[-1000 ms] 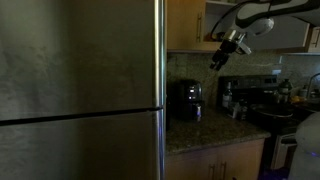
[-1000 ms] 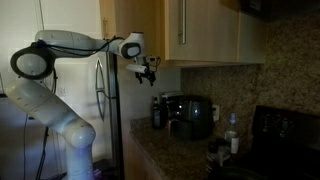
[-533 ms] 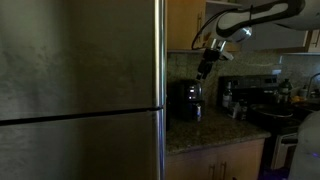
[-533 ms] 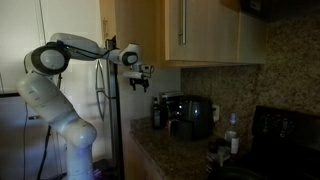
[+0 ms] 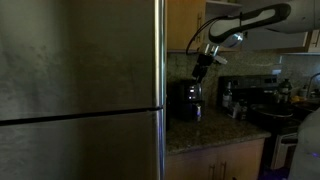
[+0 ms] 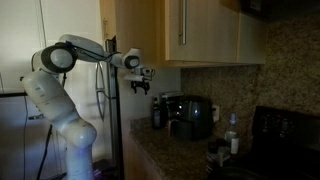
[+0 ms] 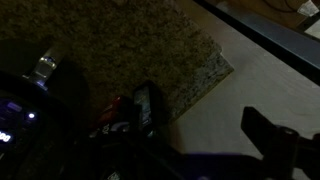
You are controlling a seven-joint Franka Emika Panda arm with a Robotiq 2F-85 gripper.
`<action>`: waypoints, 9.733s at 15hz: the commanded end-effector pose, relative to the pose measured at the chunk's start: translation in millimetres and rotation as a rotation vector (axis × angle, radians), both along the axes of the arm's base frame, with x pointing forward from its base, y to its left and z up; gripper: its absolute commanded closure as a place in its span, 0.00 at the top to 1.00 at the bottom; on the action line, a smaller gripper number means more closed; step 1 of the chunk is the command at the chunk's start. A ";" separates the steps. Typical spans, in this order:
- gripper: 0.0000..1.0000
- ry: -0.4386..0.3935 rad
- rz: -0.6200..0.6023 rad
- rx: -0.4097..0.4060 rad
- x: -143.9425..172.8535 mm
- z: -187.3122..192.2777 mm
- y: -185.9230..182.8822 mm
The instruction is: Put the glass bottle on the left beside the glass bottle on the right
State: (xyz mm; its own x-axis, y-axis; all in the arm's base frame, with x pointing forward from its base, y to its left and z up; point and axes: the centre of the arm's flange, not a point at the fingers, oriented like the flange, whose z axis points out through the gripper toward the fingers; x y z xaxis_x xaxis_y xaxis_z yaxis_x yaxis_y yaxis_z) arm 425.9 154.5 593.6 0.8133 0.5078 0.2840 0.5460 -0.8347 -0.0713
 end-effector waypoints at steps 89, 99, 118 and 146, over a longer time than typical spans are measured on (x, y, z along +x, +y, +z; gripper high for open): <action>0.07 -0.084 -0.817 -0.234 31.5 -149.3 -88.1; 0.66 0.065 -0.939 -0.122 -6.2 -149.9 -101.5; 1.00 -0.217 -0.890 -0.024 -4.5 -64.6 -59.0; 0.08 -0.417 -1.156 -0.193 91.4 -145.8 -34.9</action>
State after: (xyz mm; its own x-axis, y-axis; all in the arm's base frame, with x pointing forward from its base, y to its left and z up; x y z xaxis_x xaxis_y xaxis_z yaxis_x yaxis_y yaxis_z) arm 520.9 121.5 451.6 0.6915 -0.3819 0.6132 -0.5346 -0.8414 0.0789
